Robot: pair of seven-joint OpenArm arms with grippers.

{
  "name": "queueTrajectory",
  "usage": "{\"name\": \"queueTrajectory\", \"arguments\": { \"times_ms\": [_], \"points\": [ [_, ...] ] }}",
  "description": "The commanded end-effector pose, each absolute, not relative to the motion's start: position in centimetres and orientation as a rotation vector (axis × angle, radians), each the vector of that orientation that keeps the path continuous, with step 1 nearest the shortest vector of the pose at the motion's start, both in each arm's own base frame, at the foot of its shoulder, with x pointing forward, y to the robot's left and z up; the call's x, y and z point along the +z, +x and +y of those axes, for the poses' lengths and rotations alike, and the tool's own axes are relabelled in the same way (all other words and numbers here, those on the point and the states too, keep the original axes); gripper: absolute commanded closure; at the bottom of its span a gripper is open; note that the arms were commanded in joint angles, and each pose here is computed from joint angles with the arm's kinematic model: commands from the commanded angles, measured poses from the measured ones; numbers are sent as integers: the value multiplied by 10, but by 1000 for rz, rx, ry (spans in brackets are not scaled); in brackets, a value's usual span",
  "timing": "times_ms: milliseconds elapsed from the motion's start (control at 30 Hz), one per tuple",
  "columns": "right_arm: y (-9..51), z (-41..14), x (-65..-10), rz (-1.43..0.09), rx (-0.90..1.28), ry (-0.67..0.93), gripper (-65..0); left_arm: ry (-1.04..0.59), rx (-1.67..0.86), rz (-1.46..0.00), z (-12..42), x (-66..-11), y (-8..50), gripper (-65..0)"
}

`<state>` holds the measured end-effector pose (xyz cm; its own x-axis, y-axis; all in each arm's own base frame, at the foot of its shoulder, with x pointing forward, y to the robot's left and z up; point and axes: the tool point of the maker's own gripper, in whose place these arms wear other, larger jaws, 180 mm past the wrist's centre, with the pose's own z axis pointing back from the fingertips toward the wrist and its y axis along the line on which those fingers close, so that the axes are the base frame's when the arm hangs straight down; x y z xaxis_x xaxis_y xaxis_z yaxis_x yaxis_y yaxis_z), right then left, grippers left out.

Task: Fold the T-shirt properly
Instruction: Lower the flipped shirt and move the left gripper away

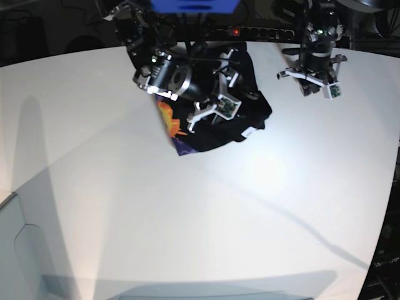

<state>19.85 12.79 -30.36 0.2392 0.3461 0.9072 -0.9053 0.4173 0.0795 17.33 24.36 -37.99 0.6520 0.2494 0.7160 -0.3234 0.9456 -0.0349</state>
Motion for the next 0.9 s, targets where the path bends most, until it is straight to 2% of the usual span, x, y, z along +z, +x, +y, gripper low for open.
{"name": "queueTrajectory", "arguments": {
  "times_ms": [0,267,467,733,867],
  "points": [
    [195,134,-286,-1018,974,752,-289,122,320,-831,252,-371,174,-143],
    [212,91,-277,-1077,871,651,-289,218,448,-843,290,-363,156,-144],
    [227,53,-292,-1058,773,561,-291,206,467,-847,291,-363,156,-144],
    [212,58,-305,-1003,769,588,-291,127,513,-862,284,-362,160,-144],
    [190,72,-316,-949,868,627,-291,126,514,-862,284,-362,160,-144]
  ]
}}
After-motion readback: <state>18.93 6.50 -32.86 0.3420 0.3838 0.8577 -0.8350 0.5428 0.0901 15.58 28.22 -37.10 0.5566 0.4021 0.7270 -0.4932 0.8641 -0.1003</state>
